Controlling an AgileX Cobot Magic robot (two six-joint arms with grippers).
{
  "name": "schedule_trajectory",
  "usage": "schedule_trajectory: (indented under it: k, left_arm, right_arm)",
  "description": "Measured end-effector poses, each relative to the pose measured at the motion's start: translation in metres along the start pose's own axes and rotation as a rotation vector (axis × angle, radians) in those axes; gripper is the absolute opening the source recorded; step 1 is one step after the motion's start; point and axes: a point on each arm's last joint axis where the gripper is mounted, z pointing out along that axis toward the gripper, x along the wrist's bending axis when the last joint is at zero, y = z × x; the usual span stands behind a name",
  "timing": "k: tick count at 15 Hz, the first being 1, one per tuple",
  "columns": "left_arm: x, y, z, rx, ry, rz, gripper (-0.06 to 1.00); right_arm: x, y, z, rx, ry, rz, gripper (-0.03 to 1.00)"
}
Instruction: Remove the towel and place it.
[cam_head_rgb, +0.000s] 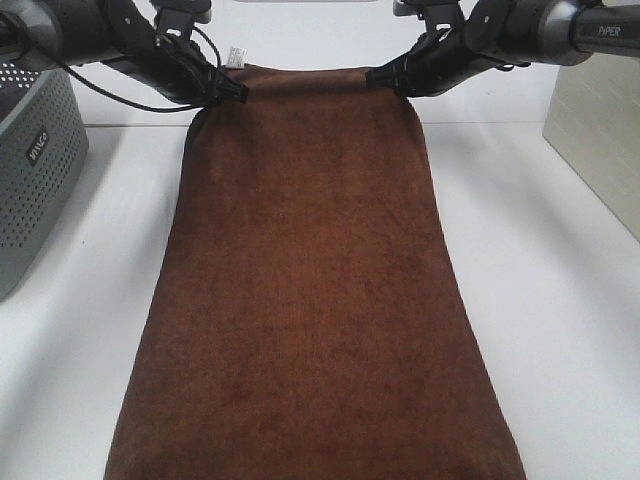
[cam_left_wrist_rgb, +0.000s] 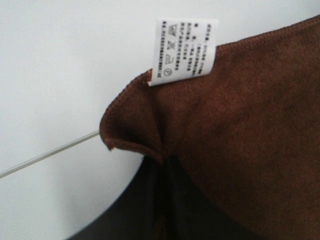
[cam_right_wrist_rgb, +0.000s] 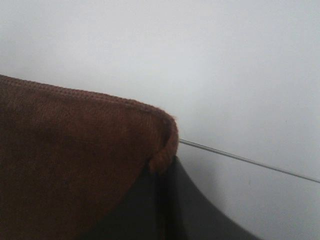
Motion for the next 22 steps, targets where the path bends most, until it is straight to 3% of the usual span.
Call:
schedule_trajectory:
  k: [9,15,22]
  left_arm:
    - [0.002,0.005,0.002,-0.074,0.031,0.013,0.01]
    - [0.005,-0.027,0.036,-0.076,0.057,0.005,0.01]
    - [0.007,-0.036,0.047,-0.135,0.088,-0.003,0.01]
  right_arm:
    - [-0.003,-0.004,0.009,-0.055,-0.03,-0.006,0.01]
    - [-0.006,-0.024,0.025,-0.036,-0.041,-0.004,0.01]
    - [-0.008,-0.034,0.034,-0.051,-0.057,-0.007,0.01]
